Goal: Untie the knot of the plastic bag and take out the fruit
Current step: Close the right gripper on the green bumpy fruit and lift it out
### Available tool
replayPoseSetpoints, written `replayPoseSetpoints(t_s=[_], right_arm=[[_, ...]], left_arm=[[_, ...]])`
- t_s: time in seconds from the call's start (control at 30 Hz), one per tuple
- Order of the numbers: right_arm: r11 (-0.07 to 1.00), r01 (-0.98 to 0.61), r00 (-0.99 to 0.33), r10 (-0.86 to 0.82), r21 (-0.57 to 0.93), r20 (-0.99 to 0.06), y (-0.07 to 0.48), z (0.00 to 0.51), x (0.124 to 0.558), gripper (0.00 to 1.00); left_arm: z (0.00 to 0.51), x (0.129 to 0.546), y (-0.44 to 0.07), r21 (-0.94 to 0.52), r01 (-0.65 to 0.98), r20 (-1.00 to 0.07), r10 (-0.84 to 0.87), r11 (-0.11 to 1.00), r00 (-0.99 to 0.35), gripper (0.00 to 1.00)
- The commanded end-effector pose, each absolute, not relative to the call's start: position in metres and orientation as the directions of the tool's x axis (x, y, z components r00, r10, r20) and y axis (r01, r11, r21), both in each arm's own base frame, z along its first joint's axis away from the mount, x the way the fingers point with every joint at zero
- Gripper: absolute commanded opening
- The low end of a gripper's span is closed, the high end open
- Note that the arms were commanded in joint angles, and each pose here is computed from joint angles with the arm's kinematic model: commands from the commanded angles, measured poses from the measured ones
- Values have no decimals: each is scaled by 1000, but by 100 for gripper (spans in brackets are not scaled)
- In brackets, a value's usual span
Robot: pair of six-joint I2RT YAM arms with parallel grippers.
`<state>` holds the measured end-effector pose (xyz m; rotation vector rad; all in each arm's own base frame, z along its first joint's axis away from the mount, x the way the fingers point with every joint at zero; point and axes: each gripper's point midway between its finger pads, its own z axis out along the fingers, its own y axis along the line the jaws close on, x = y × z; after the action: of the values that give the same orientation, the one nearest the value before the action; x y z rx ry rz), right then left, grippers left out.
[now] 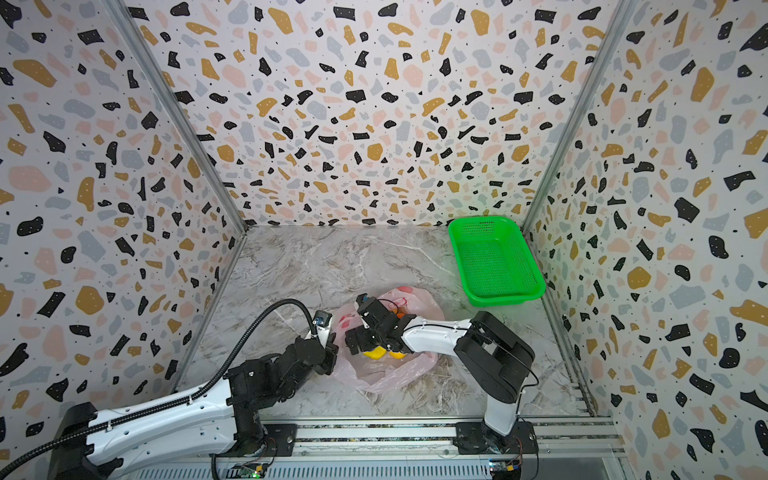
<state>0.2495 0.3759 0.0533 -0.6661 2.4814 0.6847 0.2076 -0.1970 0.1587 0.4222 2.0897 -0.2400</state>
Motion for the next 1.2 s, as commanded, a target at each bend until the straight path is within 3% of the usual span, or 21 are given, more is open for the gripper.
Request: replayPoseSetpoints(t_s=[0.0, 0.3, 0.77, 1.17], right_arm=[[761, -559, -745, -287, 329, -603, 383, 66, 259, 96], [759, -564, -731, -276, 324, -624, 373, 82, 252, 68], [727, -612, -724, -355, 312, -591, 332, 129, 211, 68], [715, -626, -672, -292, 312, -681, 303, 212, 202, 69]], left_arm=[[166, 210, -198, -25, 377, -871, 165, 926, -463, 0], [168, 210, -198, -25, 378, -874, 163, 926, -457, 0], [186, 215, -199, -27, 367, -896, 140, 930, -421, 0], [203, 218, -208, -29, 398, -913, 138, 917, -384, 0]])
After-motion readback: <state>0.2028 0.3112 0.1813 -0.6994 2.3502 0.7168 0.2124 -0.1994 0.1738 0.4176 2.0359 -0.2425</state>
